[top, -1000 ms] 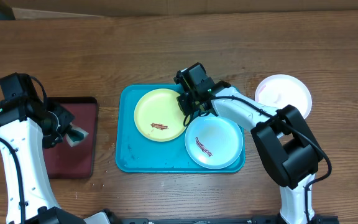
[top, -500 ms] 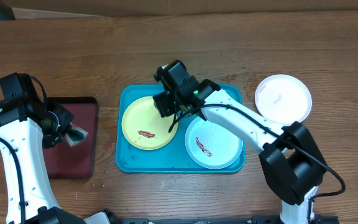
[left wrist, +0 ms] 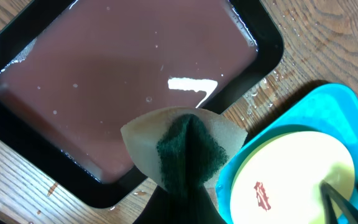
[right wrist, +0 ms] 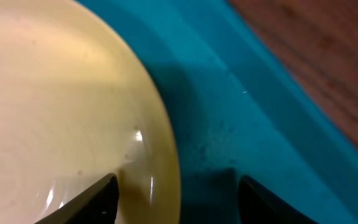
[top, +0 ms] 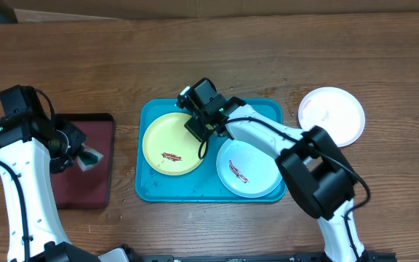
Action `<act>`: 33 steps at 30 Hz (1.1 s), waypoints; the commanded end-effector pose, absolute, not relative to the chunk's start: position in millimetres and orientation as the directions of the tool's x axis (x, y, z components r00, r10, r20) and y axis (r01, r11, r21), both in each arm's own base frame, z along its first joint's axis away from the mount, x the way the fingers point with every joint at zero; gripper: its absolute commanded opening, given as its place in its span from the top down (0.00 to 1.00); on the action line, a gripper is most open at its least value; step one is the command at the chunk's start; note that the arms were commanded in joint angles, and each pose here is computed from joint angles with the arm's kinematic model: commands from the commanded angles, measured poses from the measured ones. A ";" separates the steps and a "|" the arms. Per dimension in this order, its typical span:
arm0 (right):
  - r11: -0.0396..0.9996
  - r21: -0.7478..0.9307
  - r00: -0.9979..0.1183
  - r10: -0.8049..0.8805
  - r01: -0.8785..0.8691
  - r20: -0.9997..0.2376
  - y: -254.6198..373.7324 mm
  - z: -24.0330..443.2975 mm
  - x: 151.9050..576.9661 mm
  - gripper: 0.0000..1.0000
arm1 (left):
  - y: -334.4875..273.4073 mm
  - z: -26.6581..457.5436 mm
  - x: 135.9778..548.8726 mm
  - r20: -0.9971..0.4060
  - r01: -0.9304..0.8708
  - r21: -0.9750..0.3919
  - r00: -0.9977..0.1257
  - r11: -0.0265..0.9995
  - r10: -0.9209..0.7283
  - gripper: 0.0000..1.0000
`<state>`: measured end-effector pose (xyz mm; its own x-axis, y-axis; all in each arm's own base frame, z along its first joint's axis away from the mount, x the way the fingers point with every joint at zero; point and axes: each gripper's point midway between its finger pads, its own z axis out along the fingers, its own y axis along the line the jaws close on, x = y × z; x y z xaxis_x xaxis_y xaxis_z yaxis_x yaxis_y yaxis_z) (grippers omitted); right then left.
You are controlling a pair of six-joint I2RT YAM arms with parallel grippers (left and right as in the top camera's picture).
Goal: Clean dirty plates on tray and stack at the side
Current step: 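Slide the yellow plate toward the tray center with the right gripper, then bring the held sponge over the yellow plate with the left gripper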
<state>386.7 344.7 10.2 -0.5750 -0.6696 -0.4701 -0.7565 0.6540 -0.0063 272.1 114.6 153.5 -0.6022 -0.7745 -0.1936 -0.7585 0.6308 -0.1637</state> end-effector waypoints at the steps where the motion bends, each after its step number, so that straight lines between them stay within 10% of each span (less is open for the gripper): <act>1: 0.619 0.022 -0.550 -0.680 -0.785 -0.485 352.6 8.8 386.4 0.37 | 114.6 153.7 273.9 -0.195 -0.747 -0.171 -0.614 0.643 -0.765 0.96; 10: 0.605 0.061 -0.552 -0.675 -0.794 -0.490 359.1 1.3 382.8 0.45 | 114.5 153.7 273.8 -0.194 -0.747 -0.171 -0.614 0.643 -0.765 0.96; 20: 0.746 0.098 -0.689 -0.546 -0.659 -0.477 351.7 0.6 391.7 0.93 | 114.5 153.7 273.7 -0.194 -0.747 -0.171 -0.614 0.643 -0.765 0.96; 33: 0.953 0.233 -0.973 -0.159 -0.196 -0.168 320.5 -20.1 348.5 0.96 | 80.1 156.0 286.6 -0.165 -0.631 -0.258 -0.717 0.732 -0.677 0.96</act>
